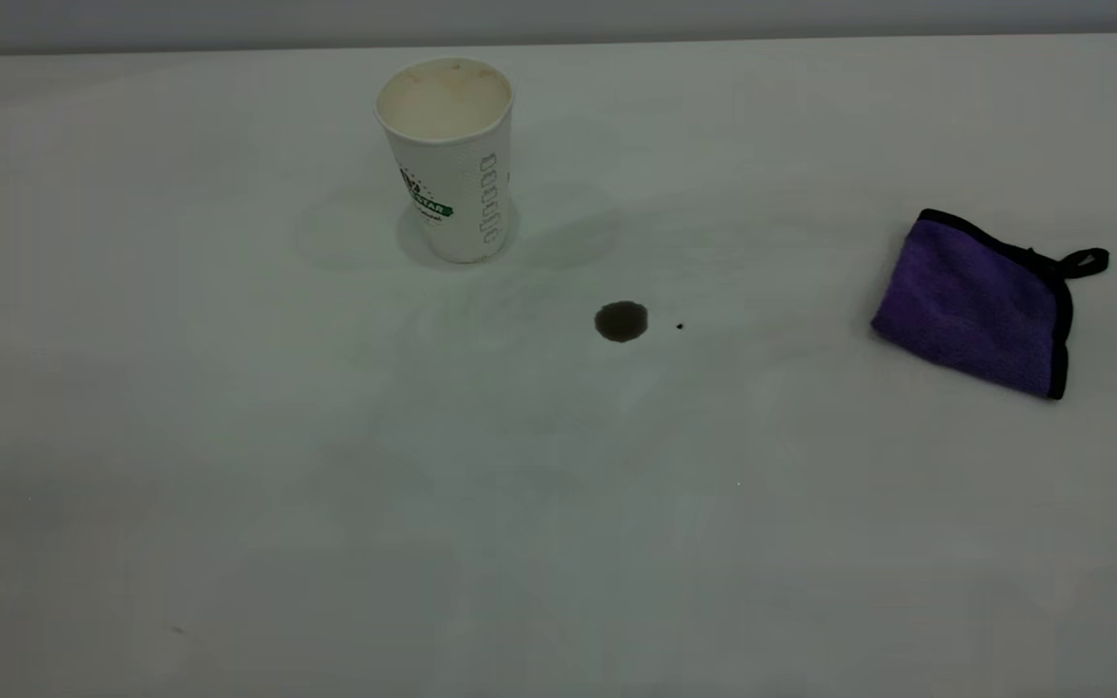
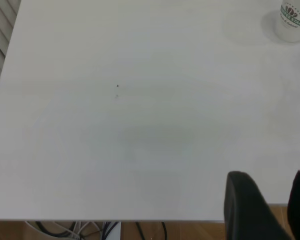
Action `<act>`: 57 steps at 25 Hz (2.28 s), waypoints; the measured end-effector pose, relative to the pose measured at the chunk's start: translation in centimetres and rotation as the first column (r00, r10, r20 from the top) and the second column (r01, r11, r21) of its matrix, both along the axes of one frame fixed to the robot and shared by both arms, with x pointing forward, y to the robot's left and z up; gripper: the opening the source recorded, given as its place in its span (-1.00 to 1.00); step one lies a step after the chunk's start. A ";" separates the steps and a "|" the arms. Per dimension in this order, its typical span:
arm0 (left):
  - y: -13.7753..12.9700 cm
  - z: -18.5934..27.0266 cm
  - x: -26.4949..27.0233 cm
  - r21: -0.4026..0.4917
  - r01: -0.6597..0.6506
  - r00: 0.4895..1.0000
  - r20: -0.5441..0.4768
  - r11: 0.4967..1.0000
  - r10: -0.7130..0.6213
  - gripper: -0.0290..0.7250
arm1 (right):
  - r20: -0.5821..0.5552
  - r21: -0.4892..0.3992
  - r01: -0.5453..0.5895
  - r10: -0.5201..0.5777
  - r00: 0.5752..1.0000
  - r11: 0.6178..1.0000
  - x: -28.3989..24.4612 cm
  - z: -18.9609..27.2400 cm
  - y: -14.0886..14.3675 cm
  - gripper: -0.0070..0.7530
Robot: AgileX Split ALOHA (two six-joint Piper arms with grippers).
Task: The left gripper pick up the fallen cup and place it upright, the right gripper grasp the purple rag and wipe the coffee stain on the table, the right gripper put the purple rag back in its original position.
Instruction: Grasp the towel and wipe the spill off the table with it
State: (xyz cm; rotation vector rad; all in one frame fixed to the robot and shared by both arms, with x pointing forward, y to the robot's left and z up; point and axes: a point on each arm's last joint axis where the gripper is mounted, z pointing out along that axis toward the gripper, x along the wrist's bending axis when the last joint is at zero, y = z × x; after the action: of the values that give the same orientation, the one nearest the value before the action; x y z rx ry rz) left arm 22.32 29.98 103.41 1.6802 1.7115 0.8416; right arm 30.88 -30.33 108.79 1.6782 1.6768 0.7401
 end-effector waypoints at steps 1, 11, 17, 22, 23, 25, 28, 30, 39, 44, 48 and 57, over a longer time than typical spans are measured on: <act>0.0 0.0 0.0 0.000 0.000 1.000 0.000 1.000 0.000 -0.19 | -0.028 0.000 -0.001 0.001 1.000 1.000 2.0 0.2 -0.1 0.84; 0.0 0.0 0.0 0.000 0.000 1.000 0.000 1.000 0.000 -0.19 | -0.438 0.013 -0.044 0.046 0.898 0.999 20.0 -8.4 -0.4 0.90; 0.0 0.0 0.0 0.000 0.000 1.000 0.000 1.000 0.000 -0.19 | -0.547 0.024 -0.120 0.114 0.829 0.992 27.7 -16.7 1.9 0.90; 0.0 0.0 0.0 0.000 0.000 1.000 0.000 1.000 0.000 -0.19 | -0.630 0.032 -0.160 0.144 0.763 0.987 31.7 -23.1 3.8 0.90; 0.0 0.0 0.0 0.000 0.000 1.000 0.000 1.000 0.000 -0.19 | -0.634 0.033 -0.164 0.148 0.759 0.986 32.2 -23.9 4.0 0.90; 0.0 0.0 0.0 0.000 0.000 1.000 0.000 1.000 0.000 -0.19 | -0.653 0.041 -0.161 0.149 0.743 0.986 33.0 -25.7 4.3 0.90; 0.0 0.0 0.0 0.000 0.000 1.000 0.000 1.000 0.000 -0.19 | -0.668 0.046 -0.159 0.149 0.730 0.986 33.4 -27.3 4.5 0.90; 0.0 0.0 0.0 0.000 0.000 1.000 0.000 1.000 0.000 -0.19 | -0.669 0.049 -0.156 0.149 0.728 0.986 33.4 -27.9 4.5 0.90; 0.0 0.0 0.0 0.000 0.000 1.000 0.000 1.000 0.000 -0.19 | -0.666 0.048 -0.161 0.152 0.731 0.986 33.6 -30.5 4.6 0.88; 0.0 0.0 0.0 0.000 0.000 1.000 0.000 1.000 0.000 -0.19 | -0.676 0.046 -0.179 0.162 0.719 0.983 33.4 -32.0 4.5 0.57; 0.0 0.0 0.0 0.000 0.000 1.000 0.000 1.000 0.000 -0.19 | -0.672 0.062 -0.161 0.160 0.723 0.985 33.5 -32.3 4.7 -0.26; 0.0 0.0 0.0 0.000 0.000 1.000 0.000 1.000 0.000 -0.19 | -0.640 0.154 -0.157 0.220 0.736 0.975 33.6 -31.6 6.4 -0.83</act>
State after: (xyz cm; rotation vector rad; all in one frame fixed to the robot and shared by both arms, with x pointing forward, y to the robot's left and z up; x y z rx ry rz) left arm 22.32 29.98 103.41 1.6802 1.7115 0.8416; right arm 64.53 -23.94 77.21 1.9952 2.3546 0.3120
